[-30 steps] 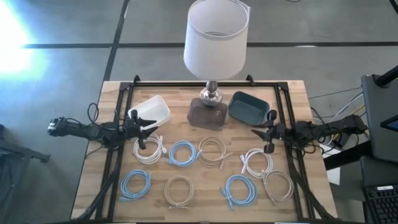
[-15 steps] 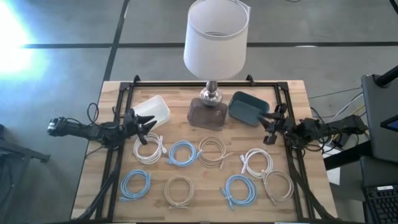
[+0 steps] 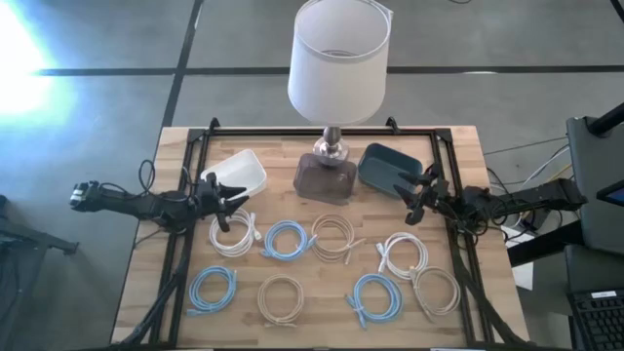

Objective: Sort HDMI cables
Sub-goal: Put the left white HDMI cable into the white bin, then put the white HDMI cable into the white bin

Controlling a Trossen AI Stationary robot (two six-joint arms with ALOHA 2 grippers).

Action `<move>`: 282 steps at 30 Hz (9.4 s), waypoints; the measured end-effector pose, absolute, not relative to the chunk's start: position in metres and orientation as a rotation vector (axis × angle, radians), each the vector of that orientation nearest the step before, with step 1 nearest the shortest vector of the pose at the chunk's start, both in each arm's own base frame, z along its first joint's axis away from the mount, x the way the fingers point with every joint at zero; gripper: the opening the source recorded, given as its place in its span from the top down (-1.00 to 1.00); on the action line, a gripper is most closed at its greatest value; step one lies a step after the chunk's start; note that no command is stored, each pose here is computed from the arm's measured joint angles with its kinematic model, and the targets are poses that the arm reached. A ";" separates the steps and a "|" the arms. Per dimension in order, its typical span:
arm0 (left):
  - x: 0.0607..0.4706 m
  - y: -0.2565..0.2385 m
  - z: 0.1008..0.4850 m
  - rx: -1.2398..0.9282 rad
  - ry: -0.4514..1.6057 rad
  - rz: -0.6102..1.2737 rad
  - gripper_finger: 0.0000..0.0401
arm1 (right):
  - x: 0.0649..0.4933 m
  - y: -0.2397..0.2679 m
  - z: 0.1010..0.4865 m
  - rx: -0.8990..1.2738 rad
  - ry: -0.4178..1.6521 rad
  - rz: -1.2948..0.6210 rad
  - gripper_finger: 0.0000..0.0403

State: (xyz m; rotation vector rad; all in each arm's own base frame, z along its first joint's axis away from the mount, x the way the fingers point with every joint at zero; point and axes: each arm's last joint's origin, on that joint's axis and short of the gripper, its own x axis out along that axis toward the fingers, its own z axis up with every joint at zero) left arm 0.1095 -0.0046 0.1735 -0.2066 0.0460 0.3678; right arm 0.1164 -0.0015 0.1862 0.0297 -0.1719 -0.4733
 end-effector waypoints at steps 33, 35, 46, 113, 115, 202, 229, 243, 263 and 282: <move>0.196 -0.039 0.159 -0.506 1.330 0.344 0.29 | 0.145 0.004 0.170 0.220 -0.029 -0.351 0.05; 0.200 -0.040 0.154 -0.511 1.344 0.340 0.29 | 0.145 0.004 0.169 0.217 -0.021 -0.352 0.05; 0.211 -0.044 0.146 -0.440 1.381 0.174 0.65 | 0.147 0.004 0.166 0.211 -0.001 -0.354 0.05; 0.191 0.058 0.165 0.075 1.185 0.942 0.58 | 0.147 0.004 0.166 0.325 -0.021 -0.355 0.05; 0.191 0.058 0.165 0.074 1.183 0.946 0.47 | 0.147 0.004 0.166 0.325 -0.021 -0.355 0.05; 0.227 0.065 0.226 0.022 0.969 0.923 0.17 | 0.236 0.125 0.135 0.577 1.567 -0.597 0.05; 0.265 0.056 0.247 -0.216 0.622 0.347 0.17 | 0.282 0.137 0.186 0.218 1.253 -0.390 0.85; 0.285 0.044 0.263 -0.429 0.391 0.081 0.17 | 0.313 0.128 0.220 -0.265 0.845 -0.522 0.85; 0.335 0.036 0.241 -0.516 0.274 -0.165 0.17 | 0.320 0.118 0.220 -0.302 0.836 -0.514 0.82; 0.343 0.034 0.249 -0.419 0.258 -0.258 0.23 | 0.323 0.120 0.220 -0.340 0.873 -0.402 0.81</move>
